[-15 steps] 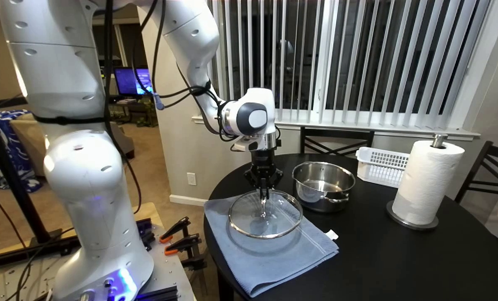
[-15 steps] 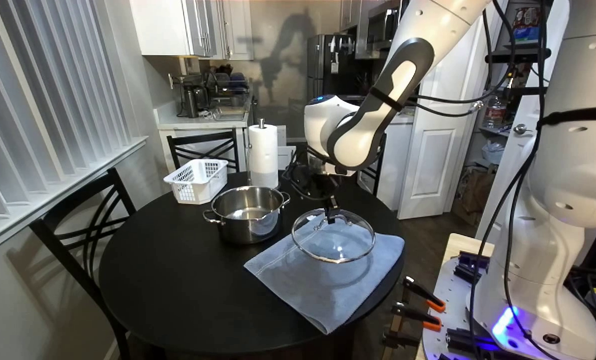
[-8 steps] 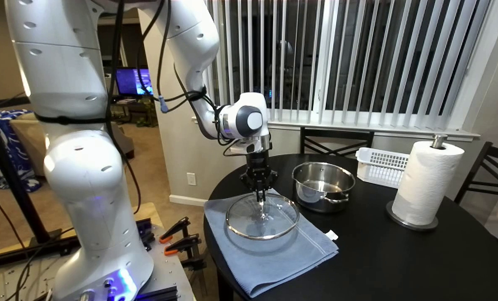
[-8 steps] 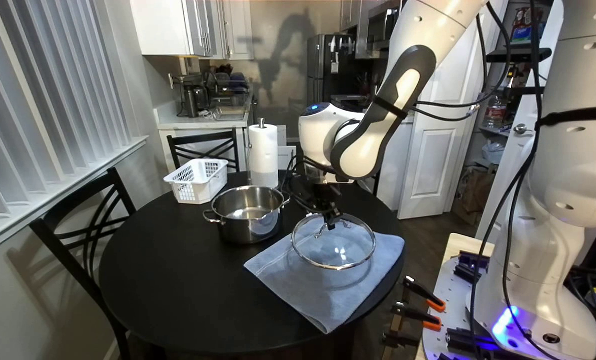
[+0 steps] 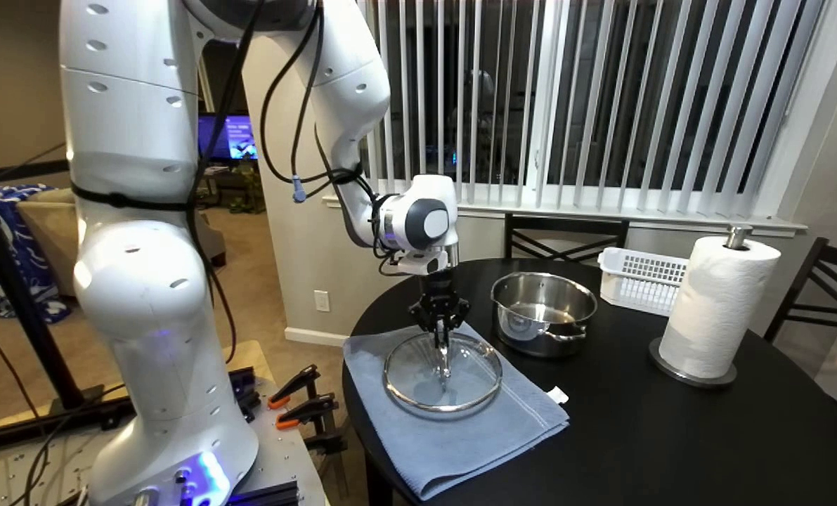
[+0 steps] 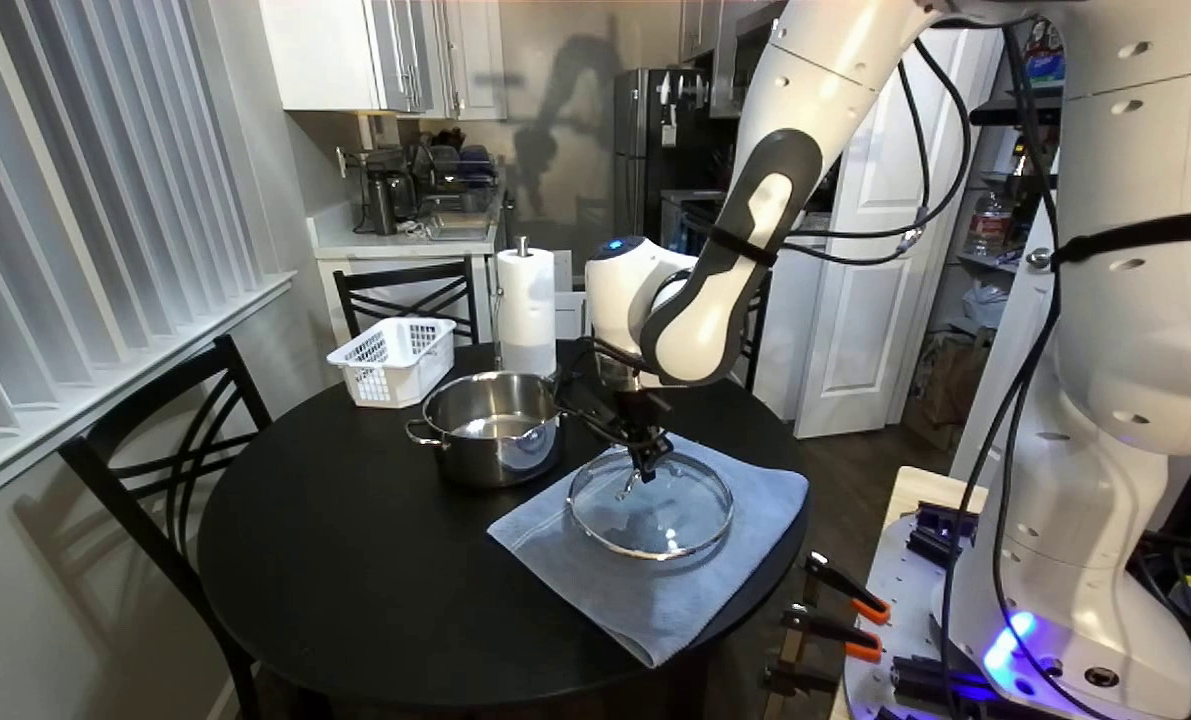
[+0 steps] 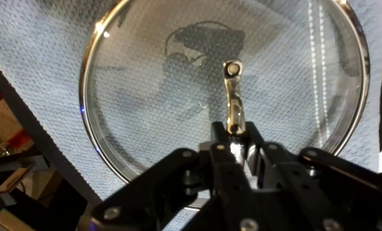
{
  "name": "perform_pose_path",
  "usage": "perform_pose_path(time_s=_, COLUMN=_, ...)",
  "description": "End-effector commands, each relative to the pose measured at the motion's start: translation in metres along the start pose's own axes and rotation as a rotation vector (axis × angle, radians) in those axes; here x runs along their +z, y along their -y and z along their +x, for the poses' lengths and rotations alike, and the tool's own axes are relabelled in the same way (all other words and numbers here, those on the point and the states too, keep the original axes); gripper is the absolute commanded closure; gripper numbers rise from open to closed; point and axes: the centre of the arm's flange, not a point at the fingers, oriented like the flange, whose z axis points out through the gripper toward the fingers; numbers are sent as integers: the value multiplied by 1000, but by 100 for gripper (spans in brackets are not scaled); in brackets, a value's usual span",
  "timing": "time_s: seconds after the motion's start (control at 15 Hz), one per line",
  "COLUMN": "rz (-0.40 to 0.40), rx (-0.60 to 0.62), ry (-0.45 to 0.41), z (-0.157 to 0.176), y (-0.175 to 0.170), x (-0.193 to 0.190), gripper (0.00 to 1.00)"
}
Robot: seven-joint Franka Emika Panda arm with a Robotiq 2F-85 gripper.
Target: Remove the glass lid from the pot and then put it on the blue towel
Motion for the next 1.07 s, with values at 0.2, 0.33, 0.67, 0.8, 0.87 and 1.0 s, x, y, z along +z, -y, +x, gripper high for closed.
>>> perform_pose_path(time_s=0.2, rz=-4, rx=-14, ry=48, z=-7, y=25, x=-6, gripper=33)
perform_pose_path(time_s=0.33, rz=-2, rx=9, ry=56, z=-7, y=30, x=-8, gripper=20)
perform_pose_path(time_s=0.67, rz=6, rx=19, ry=39, z=-5, y=28, x=-7, gripper=14)
perform_pose_path(time_s=0.8, rz=6, rx=18, ry=38, z=-5, y=27, x=-7, gripper=13)
perform_pose_path(time_s=0.87, rz=6, rx=19, ry=38, z=-5, y=27, x=-7, gripper=13)
perform_pose_path(time_s=1.0, rz=5, rx=19, ry=38, z=-5, y=27, x=-7, gripper=13)
